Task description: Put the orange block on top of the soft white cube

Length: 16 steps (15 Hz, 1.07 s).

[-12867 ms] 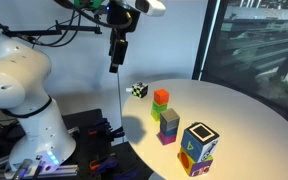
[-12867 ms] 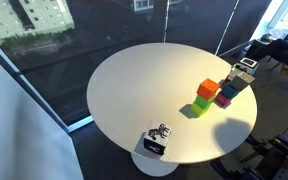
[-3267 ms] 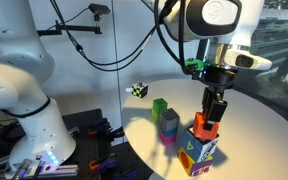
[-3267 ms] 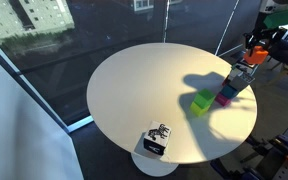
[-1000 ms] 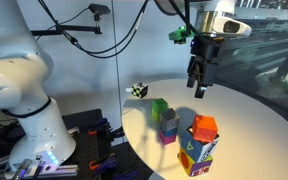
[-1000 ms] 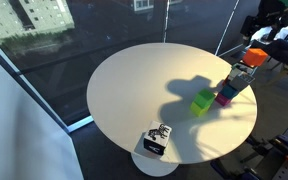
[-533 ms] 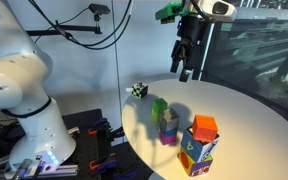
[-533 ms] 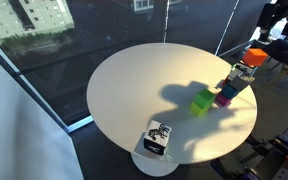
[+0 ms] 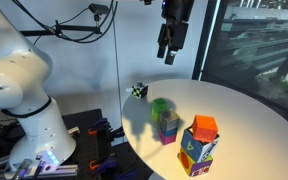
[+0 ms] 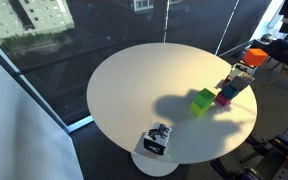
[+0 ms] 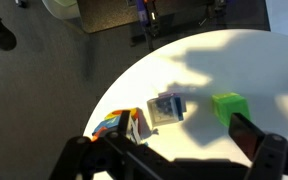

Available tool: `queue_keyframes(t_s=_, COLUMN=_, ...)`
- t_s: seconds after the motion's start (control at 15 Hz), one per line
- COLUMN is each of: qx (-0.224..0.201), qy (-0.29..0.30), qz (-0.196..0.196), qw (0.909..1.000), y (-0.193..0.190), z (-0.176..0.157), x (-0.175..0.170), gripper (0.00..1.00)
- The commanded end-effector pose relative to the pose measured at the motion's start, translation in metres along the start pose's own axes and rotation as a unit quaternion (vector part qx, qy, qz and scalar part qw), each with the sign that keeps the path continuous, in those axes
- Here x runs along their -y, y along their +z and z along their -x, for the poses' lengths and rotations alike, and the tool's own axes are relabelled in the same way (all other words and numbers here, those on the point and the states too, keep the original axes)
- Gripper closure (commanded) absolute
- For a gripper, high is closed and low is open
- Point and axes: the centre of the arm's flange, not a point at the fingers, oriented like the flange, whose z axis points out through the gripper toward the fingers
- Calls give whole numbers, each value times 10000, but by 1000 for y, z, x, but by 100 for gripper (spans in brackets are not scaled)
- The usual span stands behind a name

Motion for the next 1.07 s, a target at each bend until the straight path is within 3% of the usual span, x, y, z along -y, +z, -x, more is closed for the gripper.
queue_keyframes(t_s=0.0, qx=-261, qy=-156, qz=-121, qw=9995, y=-11, z=34, x=2, gripper=0)
queue_keyframes(t_s=0.53, qx=-1111, qy=-676, qz=-328, qw=9910, y=-40, z=80, x=-11, gripper=0)
queue_keyframes(t_s=1.0, qx=-1077, qy=-619, qz=-224, qw=9920, y=-41, z=78, x=-8, gripper=0)
